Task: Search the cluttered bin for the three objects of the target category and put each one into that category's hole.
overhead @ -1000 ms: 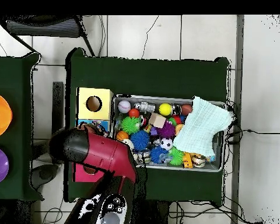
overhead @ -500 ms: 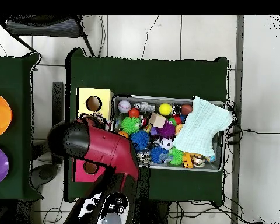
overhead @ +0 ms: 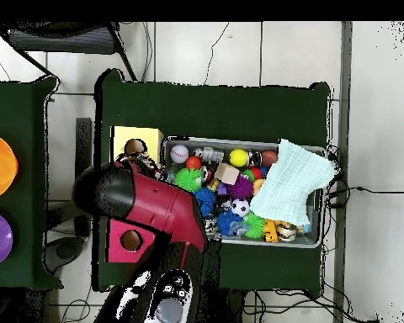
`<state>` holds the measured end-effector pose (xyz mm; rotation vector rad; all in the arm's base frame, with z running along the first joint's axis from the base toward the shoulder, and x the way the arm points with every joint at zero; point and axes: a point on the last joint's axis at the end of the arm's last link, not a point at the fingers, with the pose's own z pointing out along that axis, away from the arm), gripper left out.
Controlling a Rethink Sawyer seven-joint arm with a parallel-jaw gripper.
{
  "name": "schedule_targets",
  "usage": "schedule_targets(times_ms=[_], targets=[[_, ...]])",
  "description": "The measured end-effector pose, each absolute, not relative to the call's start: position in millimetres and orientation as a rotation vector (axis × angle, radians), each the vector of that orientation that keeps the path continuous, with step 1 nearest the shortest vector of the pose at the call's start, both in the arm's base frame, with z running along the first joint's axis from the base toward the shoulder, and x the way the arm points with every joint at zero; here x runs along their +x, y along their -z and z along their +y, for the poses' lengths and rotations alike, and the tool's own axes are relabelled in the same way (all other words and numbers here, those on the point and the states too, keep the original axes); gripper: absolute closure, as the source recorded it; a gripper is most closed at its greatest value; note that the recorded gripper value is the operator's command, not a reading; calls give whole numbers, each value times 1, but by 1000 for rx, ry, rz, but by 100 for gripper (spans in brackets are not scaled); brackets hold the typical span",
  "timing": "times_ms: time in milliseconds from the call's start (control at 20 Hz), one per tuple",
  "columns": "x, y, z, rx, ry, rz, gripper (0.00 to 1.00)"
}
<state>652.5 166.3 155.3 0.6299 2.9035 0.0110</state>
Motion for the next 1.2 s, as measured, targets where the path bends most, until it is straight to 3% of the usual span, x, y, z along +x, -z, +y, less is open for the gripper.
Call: schedule_targets(times_ms=[600, 1200], targets=[[660, -117, 166, 653, -13, 2886, 100], [670, -115, 191, 633, -49, 2875, 100]])
